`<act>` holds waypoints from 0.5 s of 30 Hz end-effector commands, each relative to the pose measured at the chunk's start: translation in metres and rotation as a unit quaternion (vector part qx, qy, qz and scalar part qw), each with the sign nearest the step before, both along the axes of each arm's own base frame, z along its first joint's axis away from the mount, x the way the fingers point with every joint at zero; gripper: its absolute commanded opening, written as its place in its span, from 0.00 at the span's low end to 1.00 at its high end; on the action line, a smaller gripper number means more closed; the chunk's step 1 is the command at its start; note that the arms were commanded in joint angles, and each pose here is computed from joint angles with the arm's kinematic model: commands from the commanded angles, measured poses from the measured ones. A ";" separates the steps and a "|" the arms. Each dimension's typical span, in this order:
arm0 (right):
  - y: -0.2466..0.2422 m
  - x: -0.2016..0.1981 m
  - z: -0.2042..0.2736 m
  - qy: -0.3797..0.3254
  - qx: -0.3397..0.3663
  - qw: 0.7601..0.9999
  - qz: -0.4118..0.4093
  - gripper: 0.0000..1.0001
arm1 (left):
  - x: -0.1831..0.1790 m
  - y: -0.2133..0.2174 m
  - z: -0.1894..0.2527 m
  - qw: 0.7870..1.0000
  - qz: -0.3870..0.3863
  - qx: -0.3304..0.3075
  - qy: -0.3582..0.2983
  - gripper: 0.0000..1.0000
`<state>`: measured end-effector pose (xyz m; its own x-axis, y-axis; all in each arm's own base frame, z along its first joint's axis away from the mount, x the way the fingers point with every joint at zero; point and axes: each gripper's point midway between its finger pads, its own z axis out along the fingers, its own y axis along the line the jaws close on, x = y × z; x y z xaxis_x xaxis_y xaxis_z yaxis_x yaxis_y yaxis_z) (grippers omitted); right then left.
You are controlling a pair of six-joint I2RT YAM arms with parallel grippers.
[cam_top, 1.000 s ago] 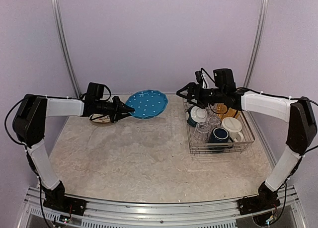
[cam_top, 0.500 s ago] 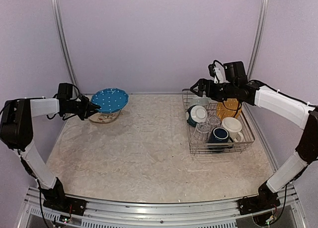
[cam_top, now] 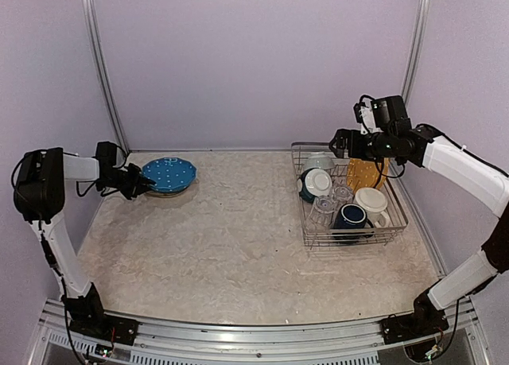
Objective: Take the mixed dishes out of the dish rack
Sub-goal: Place the plate on the plate.
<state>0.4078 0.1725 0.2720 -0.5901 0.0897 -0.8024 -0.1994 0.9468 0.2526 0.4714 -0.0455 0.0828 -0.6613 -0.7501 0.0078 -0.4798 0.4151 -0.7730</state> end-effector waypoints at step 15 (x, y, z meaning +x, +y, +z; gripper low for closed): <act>-0.037 -0.003 0.023 -0.025 -0.039 0.998 -0.048 1.00 | 0.039 0.014 0.007 0.998 -0.017 0.026 -0.057 0.00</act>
